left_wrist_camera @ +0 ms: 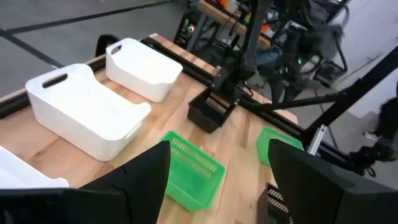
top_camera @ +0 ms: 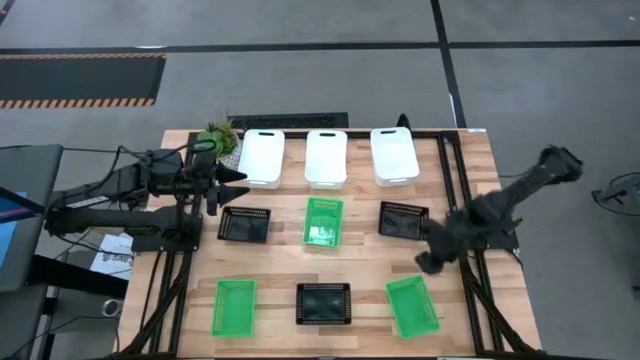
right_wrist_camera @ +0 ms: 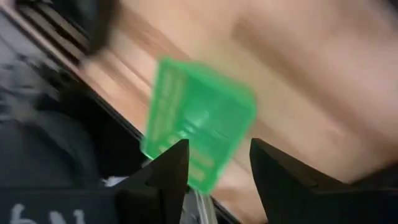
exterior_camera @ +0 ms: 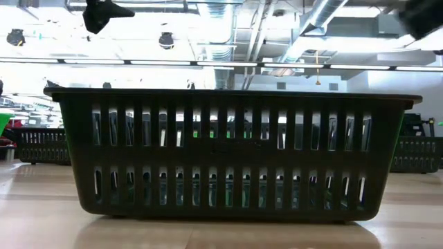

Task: Stack baskets by color
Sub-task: Stack the bottom right green bin on the top green bin

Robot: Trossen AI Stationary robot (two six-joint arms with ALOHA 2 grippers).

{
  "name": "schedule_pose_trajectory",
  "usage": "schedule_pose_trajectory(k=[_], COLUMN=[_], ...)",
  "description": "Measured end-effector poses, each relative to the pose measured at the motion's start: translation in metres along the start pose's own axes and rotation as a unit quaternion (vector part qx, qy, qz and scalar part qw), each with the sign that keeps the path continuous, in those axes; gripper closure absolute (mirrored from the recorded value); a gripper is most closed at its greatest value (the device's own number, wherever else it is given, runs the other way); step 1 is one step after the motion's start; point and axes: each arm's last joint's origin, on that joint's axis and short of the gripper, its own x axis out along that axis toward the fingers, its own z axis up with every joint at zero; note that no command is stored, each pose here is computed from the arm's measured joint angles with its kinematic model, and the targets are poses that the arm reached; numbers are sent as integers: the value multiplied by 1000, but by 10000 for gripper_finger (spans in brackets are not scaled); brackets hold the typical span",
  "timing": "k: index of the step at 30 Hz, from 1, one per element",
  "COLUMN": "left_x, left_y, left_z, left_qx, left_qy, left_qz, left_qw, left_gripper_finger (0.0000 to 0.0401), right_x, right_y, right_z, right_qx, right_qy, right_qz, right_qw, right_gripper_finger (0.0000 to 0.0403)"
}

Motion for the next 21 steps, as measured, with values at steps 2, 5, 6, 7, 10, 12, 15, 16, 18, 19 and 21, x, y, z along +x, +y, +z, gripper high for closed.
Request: schedule_pose_trajectory(k=[2, 5, 6, 7, 10, 12, 15, 16, 18, 19, 21], left_x=[0, -3, -3, -4, -6, -6, -6, -6, -6, -6, -6], left_y=[0, 0, 0, 0, 0, 0, 0, 0, 0, 0, 1], left_z=[0, 0, 0, 0, 1, 1, 1, 1, 1, 1, 1], left_qx=[-4, -10, -10, -10, -7, -7, -5, -5, -5, -5, -4], left_qy=[0, -4, -5, -7, -14, -17, -17, -17, -18, -19, -23], left_qz=[0, -2, -2, -3, 3, 7, 7, 7, 7, 8, 15], left_qw=[1000, 1000, 1000, 1000, 1000, 1000, 1000, 1000, 1000, 1000, 1000], left_gripper_finger=[142, 142, 142, 142, 142, 142, 142, 142, 142, 142, 142], right_x=[13, 32, 38, 43, 59, 69, 83, 87, 95, 99, 107], right_y=[2, 1, 0, 1, 2, 3, 4, 5, 5, 5, 5], right_z=[-17, -43, -50, -57, -73, -80, -84, -84, -82, -80, -76], right_qx=[19, 54, 64, 73, 95, 104, 112, 112, 115, 114, 118], right_qy=[6, 8, 9, 4, -26, -36, -52, -56, -66, -72, -82], right_qz=[-35, -80, -89, -92, -86, -77, -83, -89, -102, -109, -122], right_qw=[999, 995, 994, 993, 991, 991, 989, 988, 986, 985, 982], right_gripper_finger=[209, 196, 188, 180, 154, 142, 137, 137, 137, 137, 137])
